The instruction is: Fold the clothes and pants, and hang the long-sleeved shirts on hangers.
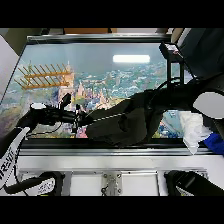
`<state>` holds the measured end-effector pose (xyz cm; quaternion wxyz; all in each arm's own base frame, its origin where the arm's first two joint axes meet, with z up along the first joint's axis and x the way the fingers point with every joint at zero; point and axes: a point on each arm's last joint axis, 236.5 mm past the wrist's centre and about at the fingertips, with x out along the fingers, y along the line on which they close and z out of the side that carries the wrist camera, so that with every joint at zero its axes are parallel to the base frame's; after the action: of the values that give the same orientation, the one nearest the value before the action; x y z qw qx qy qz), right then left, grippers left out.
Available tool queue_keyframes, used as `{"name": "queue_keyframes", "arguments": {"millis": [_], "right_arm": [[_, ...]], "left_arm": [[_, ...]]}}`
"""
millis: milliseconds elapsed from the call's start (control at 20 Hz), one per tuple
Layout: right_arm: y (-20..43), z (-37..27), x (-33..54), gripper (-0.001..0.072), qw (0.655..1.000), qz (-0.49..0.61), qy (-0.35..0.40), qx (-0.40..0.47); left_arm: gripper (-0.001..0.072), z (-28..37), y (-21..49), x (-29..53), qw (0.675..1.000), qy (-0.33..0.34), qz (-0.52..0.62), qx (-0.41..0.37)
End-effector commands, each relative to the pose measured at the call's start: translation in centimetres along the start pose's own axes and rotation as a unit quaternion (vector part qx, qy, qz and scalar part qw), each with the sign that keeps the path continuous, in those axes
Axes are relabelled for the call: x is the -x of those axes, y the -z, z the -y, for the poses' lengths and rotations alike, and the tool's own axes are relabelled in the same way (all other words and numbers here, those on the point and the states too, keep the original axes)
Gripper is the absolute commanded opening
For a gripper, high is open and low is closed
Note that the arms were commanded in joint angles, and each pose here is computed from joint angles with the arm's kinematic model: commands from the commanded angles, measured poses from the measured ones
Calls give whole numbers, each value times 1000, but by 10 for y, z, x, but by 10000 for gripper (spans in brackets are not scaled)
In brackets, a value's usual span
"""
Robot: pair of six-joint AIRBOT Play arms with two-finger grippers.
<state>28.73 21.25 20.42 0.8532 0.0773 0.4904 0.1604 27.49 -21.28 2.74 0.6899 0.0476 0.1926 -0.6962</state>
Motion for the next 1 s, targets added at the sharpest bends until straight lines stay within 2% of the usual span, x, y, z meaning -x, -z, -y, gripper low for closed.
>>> {"name": "queue_keyframes", "arguments": {"millis": [0, 200, 500, 950], "right_arm": [[-6, -14, -2, 16, 1000, 12, -24, 9], [-20, -37, -11, 16, 997, 39, -58, 16], [-21, -92, -38, 16, 988, 44, -128, 71], [3, -133, -57, 16, 981, 27, -154, 119]], "left_arm": [[15, -6, -4, -2, 1000, -6, 17, -1], [16, -5, -2, -2, 1000, -4, 13, -2], [16, 1, 13, -2, 1000, 9, -18, -5], [16, 2, 14, -1, 1000, 11, -21, -5]]}}
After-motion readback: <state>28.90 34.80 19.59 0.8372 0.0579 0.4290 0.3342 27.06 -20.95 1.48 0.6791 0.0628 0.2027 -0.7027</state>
